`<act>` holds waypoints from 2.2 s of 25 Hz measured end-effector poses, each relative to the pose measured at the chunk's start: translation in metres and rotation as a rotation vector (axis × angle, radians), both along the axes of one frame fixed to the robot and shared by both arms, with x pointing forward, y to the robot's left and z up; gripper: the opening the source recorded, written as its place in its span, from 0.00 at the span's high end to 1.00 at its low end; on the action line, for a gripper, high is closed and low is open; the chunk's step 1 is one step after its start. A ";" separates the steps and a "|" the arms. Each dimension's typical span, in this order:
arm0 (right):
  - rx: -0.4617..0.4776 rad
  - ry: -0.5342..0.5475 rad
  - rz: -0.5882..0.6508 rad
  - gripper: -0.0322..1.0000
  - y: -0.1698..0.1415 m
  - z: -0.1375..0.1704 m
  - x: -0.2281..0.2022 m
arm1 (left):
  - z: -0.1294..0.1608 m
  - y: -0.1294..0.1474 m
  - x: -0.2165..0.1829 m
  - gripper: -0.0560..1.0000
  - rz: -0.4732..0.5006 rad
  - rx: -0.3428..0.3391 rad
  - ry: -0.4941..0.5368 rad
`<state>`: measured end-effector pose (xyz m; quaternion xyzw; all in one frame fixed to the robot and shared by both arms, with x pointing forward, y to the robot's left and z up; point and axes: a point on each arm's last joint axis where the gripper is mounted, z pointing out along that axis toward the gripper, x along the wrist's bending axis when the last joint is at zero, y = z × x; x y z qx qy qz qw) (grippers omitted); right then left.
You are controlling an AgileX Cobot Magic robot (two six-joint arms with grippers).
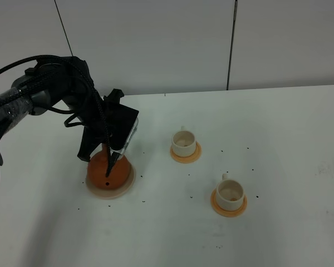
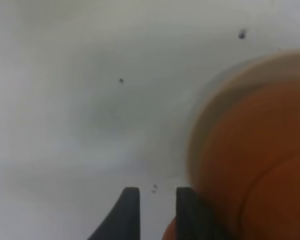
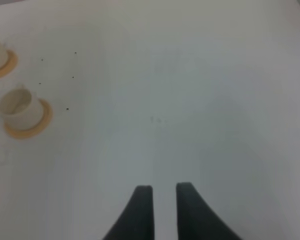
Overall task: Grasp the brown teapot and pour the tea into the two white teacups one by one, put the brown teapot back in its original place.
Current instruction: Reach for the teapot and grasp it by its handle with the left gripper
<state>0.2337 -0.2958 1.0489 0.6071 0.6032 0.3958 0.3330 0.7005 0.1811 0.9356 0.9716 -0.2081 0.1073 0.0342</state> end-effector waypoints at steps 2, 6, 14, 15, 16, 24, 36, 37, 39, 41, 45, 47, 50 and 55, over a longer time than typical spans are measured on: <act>0.000 0.000 0.000 0.86 0.000 0.000 0.000 | 0.000 0.001 0.000 0.71 0.013 0.004 0.003; 0.000 0.000 0.000 0.85 0.000 0.000 0.000 | 0.000 0.001 0.000 0.71 0.023 0.004 0.004; 0.000 0.000 0.000 0.84 0.000 0.000 0.000 | 0.000 0.001 0.001 0.71 0.029 0.004 -0.005; 0.000 0.000 0.000 0.84 0.000 0.000 0.000 | 0.000 0.001 0.001 0.71 0.029 0.003 -0.009; 0.000 0.000 0.000 0.84 0.000 0.000 0.000 | 0.000 0.001 0.001 0.71 0.029 0.003 -0.012; 0.000 0.000 0.000 0.83 0.000 0.000 0.000 | 0.001 0.007 0.005 0.71 0.071 -0.002 -0.036; 0.000 0.000 0.000 0.82 0.000 0.000 0.000 | 0.001 0.008 0.006 0.71 0.098 0.007 -0.048; 0.000 0.000 0.000 0.82 0.000 0.000 0.000 | 0.001 0.008 0.008 0.71 0.101 0.002 -0.062; 0.000 0.000 0.000 0.82 0.000 0.000 0.000 | 0.002 0.007 0.010 0.71 0.105 -0.007 -0.087; 0.000 0.000 0.000 0.82 0.000 0.000 0.000 | 0.008 0.007 0.012 0.71 0.112 -0.011 -0.095; 0.000 0.000 0.000 0.82 0.000 0.000 0.000 | 0.039 0.005 0.018 0.71 0.128 -0.019 -0.100; 0.000 0.000 0.000 0.82 0.000 0.000 0.000 | 0.059 0.005 0.017 0.71 0.126 -0.020 -0.076; 0.000 0.000 0.000 0.82 0.000 0.000 0.000 | 0.083 0.005 0.013 0.71 0.120 -0.023 -0.045; 0.002 0.000 0.001 0.82 0.000 0.000 0.000 | 0.092 0.004 0.013 0.71 0.050 -0.013 -0.070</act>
